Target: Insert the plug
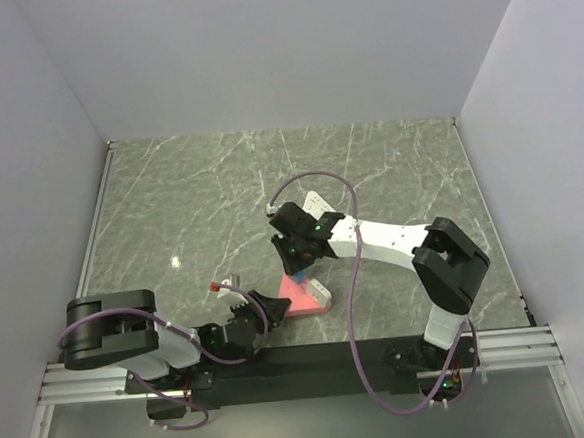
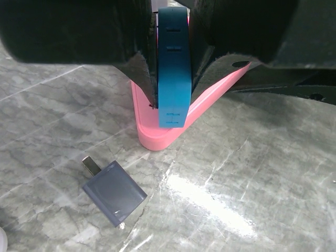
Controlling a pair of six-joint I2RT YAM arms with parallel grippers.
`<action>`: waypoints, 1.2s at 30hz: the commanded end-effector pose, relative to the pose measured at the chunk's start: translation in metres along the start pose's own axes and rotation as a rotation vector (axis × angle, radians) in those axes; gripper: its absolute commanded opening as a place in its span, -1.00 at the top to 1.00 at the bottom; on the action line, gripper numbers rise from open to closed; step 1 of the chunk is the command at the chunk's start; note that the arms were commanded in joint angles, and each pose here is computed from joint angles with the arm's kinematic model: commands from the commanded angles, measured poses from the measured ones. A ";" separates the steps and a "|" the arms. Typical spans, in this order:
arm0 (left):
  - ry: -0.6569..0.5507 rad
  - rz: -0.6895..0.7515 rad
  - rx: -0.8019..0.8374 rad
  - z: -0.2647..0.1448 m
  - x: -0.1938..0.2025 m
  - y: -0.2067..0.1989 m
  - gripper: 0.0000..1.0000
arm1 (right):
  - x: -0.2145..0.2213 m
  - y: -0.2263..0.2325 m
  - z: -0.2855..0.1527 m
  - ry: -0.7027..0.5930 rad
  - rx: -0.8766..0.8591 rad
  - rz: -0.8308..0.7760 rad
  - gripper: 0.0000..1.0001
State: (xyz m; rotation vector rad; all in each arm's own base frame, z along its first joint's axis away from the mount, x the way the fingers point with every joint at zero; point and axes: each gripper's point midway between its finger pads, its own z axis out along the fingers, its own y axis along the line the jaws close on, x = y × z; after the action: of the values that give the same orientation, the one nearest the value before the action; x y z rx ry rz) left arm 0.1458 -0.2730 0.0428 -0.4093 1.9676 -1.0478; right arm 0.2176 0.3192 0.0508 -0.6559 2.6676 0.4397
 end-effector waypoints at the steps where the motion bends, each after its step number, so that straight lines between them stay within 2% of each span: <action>1: 0.054 0.218 -0.173 -0.027 -0.001 0.087 0.99 | 0.104 0.005 0.028 0.323 -0.009 0.028 1.00; 14: 0.044 0.212 -0.192 -0.028 -0.003 0.087 0.99 | 0.140 0.015 0.037 0.385 -0.044 0.028 1.00; 18: 0.033 0.227 -0.254 -0.031 -0.007 0.099 0.99 | 0.125 0.021 0.038 0.350 -0.046 -0.001 1.00; 20: -0.004 0.210 -0.248 -0.029 -0.014 0.088 0.67 | 0.104 0.026 0.040 0.302 -0.027 -0.020 1.00; 21: -0.013 0.207 -0.256 -0.030 -0.016 0.087 0.41 | 0.099 0.025 0.043 0.296 -0.015 -0.035 1.00; 22: -0.019 0.236 -0.283 -0.032 -0.019 0.089 0.02 | 0.092 0.020 0.046 0.280 0.024 -0.046 1.00; 24: -0.064 0.218 -0.267 -0.033 -0.030 0.077 -0.28 | 0.069 0.026 0.049 0.235 0.040 -0.073 1.00; 25: -0.071 0.250 -0.297 -0.036 -0.035 0.080 -0.64 | 0.062 0.027 0.049 0.224 0.048 -0.077 1.00; 27: -0.112 0.204 -0.275 -0.039 -0.046 0.065 -0.93 | 0.038 0.031 0.050 0.169 0.064 -0.092 1.00; 28: -0.112 0.238 -0.306 -0.043 -0.051 0.070 -0.99 | 0.023 0.036 0.047 0.137 0.059 -0.092 1.00; 29: -0.122 0.183 -0.275 -0.044 -0.055 0.060 -0.99 | 0.013 0.036 0.047 0.107 0.076 -0.094 1.00; 36: -0.102 0.145 -0.236 -0.051 -0.056 0.048 -0.99 | -0.042 0.046 0.060 0.005 0.094 -0.124 1.00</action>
State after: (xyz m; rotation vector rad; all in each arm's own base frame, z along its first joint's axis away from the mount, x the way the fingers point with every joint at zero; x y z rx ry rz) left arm 0.1424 -0.1935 0.0476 -0.4320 2.0015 -0.7607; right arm 0.2317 0.4147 0.0538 -0.7597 2.5750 0.4737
